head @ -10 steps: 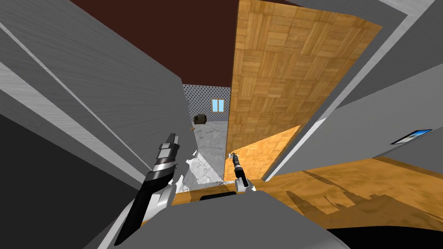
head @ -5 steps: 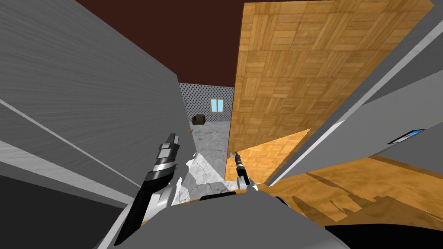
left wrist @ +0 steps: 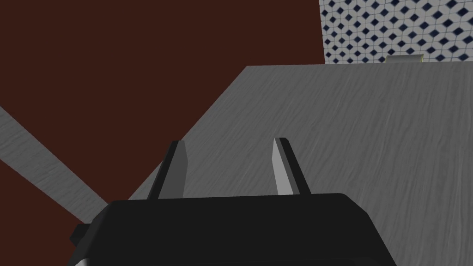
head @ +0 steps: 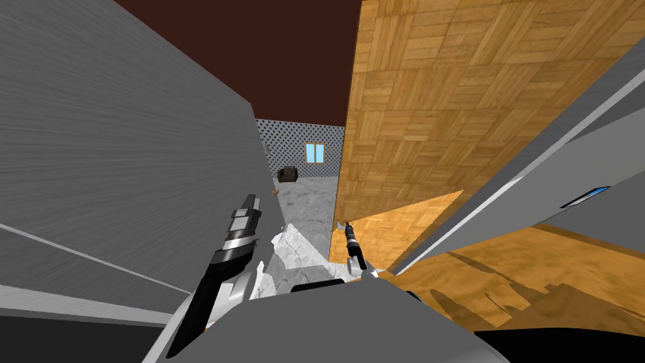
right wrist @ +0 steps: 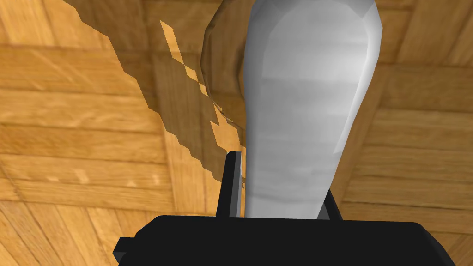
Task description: Push the door open
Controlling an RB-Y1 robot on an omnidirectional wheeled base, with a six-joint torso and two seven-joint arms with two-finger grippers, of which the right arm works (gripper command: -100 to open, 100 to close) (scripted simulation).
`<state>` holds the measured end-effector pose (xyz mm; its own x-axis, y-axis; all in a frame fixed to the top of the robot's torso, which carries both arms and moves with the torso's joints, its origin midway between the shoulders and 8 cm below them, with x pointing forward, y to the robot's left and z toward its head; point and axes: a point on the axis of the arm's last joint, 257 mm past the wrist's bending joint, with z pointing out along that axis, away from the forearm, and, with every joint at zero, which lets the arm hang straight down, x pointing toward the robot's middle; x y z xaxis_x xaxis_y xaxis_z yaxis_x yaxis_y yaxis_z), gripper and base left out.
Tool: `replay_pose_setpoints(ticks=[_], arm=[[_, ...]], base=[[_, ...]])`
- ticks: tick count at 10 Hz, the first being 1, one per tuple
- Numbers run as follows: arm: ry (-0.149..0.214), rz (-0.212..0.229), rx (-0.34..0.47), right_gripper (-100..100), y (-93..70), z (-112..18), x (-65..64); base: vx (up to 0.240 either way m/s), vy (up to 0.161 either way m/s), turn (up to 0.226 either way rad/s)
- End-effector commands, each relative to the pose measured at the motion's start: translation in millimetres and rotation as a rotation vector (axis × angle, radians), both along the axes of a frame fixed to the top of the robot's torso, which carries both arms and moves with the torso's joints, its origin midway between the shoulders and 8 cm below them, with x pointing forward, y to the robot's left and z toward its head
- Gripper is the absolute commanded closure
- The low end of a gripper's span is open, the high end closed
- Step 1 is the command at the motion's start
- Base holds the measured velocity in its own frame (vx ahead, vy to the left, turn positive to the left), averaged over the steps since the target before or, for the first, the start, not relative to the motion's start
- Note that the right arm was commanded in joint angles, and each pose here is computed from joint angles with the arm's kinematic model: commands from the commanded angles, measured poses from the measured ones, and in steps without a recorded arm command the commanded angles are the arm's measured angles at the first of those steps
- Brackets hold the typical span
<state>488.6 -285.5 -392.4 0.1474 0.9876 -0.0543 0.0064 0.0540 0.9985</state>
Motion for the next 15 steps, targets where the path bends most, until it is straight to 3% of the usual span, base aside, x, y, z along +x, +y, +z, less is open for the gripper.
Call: replay_pose_setpoints(ticks=[1, 5, 6, 15], arm=[[-0.015, -0.042, -0.011, 100, -22.5, 7.2, 0.6], [-0.015, -0.042, -0.011, 100, -22.5, 7.2, 0.6], [-0.016, -0.077, -0.006, 100, -35.5, 7.4, -1.5], [-0.014, -0.189, 0.037, 100, -64.6, 3.2, -11.9]], base=[[0.143, 0.055, -0.047], [0.053, 0.015, -0.011], [0.122, 0.063, -0.07], [0.179, 0.074, -0.075]])
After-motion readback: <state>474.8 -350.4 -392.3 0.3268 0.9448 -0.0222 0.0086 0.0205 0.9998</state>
